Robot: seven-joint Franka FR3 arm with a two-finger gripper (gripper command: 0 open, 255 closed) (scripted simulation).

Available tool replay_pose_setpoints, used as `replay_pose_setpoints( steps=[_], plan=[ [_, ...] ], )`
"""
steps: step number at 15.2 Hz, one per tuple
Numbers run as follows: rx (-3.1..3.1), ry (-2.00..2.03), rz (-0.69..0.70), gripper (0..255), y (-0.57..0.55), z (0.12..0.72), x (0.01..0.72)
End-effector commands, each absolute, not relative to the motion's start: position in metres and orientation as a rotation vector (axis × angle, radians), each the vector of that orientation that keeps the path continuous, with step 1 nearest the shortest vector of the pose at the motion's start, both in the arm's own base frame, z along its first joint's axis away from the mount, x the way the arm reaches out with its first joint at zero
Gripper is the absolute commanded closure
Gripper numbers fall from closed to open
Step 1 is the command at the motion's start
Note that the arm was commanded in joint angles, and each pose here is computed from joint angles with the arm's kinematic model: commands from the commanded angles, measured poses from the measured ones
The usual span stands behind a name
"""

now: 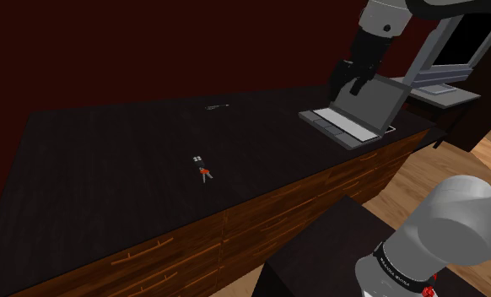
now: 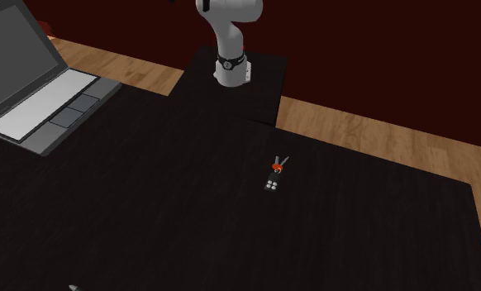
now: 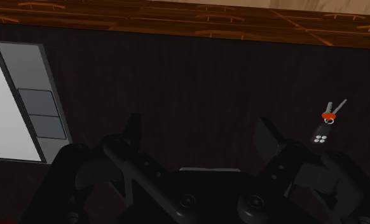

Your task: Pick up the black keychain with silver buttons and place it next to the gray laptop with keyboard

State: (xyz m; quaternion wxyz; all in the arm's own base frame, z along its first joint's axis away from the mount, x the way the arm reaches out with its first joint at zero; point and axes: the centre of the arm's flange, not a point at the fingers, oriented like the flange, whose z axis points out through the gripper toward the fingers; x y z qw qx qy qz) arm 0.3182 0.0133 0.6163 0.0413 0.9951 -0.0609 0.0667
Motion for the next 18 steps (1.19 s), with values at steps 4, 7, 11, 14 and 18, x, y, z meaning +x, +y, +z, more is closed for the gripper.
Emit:
replay_pose_setpoints(
  steps=[4,7,11,14,18],
  plan=[
    [3.053,-0.191,0.192,0,0.038,0.593,0.339],
    [3.059,-0.195,0.179,0,0.062,0.57,0.359],
    [3.068,-0.201,0.163,0,0.095,0.539,0.386],
    [3.074,-0.205,0.15,0,0.12,0.516,0.406],
    [3.083,-0.21,0.134,0,0.154,0.485,0.433]
  ],
)
